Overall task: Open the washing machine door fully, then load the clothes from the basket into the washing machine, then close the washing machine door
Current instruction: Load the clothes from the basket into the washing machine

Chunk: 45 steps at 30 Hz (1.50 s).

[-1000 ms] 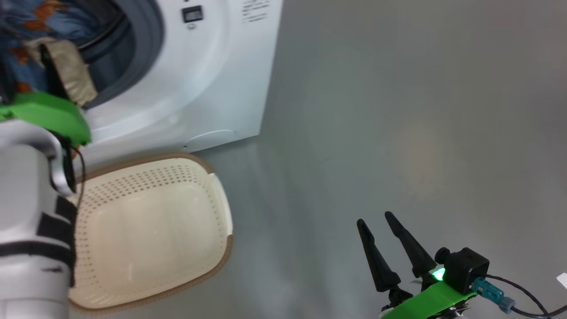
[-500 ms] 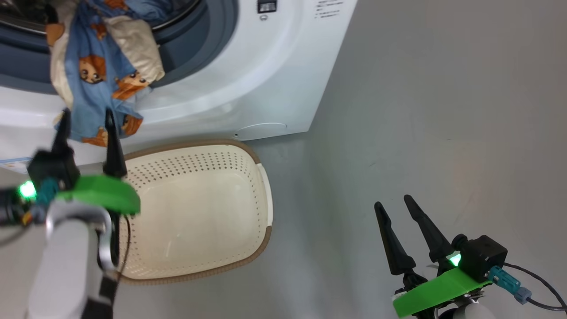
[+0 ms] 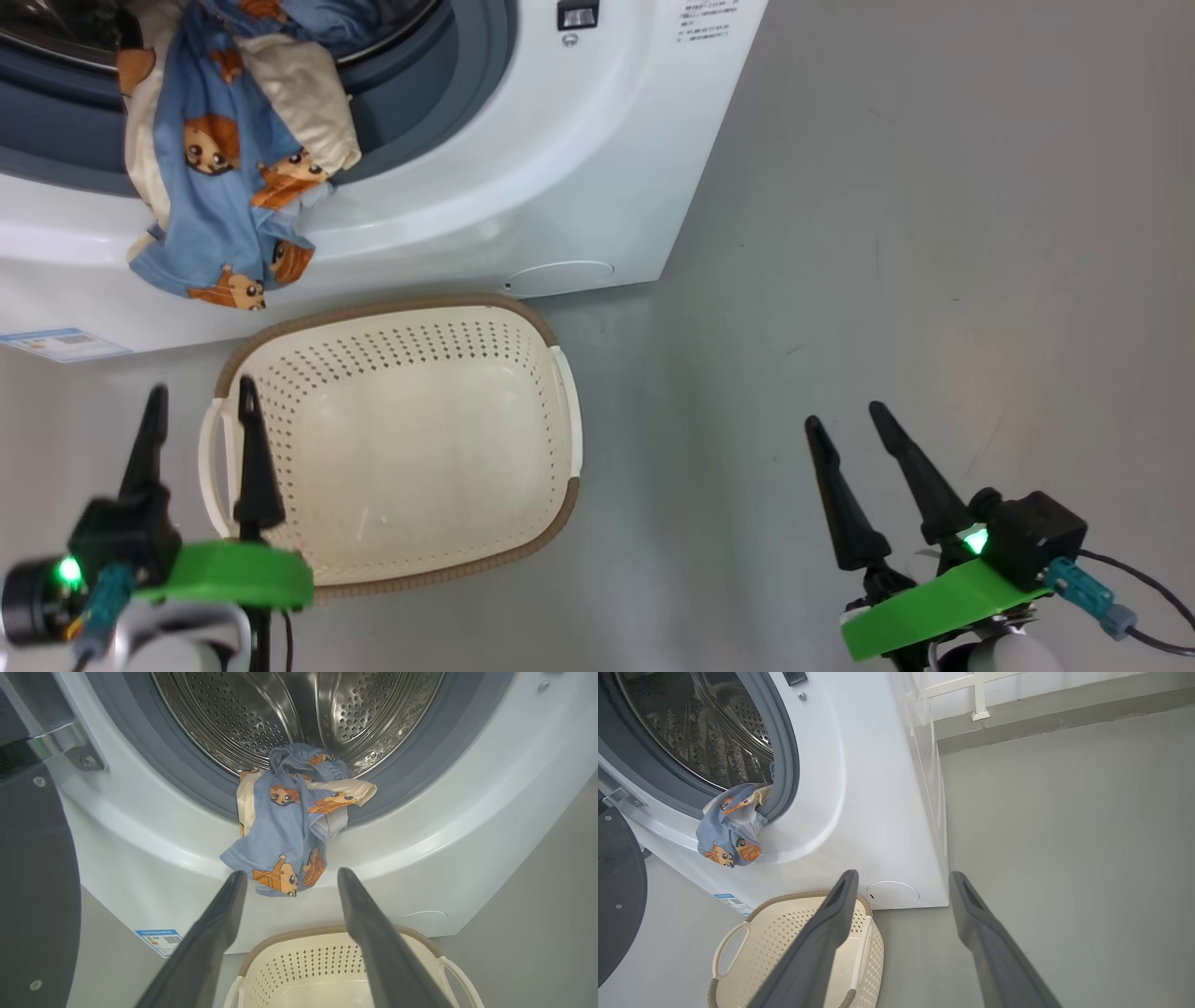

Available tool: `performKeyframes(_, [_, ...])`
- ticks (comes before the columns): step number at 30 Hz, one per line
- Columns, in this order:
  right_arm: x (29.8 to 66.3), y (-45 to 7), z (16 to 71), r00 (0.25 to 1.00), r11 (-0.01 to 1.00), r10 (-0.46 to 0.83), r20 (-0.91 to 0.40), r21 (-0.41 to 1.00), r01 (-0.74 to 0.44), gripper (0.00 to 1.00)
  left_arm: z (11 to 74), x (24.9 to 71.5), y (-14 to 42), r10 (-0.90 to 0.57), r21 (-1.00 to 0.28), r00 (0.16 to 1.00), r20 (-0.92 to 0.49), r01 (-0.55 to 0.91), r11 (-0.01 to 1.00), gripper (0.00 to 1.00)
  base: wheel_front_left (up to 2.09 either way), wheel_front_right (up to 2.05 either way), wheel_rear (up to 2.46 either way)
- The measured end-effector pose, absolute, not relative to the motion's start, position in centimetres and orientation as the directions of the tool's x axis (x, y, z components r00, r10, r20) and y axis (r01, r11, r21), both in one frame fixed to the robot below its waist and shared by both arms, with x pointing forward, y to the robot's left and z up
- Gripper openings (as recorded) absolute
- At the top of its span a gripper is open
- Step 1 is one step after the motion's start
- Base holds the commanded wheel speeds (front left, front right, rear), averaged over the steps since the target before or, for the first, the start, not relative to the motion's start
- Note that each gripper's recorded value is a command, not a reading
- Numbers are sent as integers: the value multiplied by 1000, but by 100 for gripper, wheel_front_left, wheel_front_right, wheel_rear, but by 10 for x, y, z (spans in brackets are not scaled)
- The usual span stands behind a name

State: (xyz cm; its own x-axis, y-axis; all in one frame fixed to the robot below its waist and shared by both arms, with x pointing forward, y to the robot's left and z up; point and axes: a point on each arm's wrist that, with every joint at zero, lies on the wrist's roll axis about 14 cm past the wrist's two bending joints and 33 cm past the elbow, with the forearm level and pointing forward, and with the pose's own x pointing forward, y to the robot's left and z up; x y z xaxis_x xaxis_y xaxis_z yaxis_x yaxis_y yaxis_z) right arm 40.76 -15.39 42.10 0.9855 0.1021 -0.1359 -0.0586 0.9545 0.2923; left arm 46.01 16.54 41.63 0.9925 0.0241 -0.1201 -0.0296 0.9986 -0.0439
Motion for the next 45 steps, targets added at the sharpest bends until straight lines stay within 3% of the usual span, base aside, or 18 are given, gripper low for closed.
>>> performKeyframes(20, [406,-157,418,985,956,92,-145,291,-46,100,424,441,171,42,-63,990,-136,-51,997,100,0,0,0])
performKeyframes(35, [404,-174,411,985,960,42,-168,279,7,100,396,512,153,-56,-42,984,-167,50,998,100,0,0,0])
performKeyframes(45, [401,-187,401,979,961,1,-203,271,55,100,362,560,166,-41,35,973,-227,50,998,100,0,0,0])
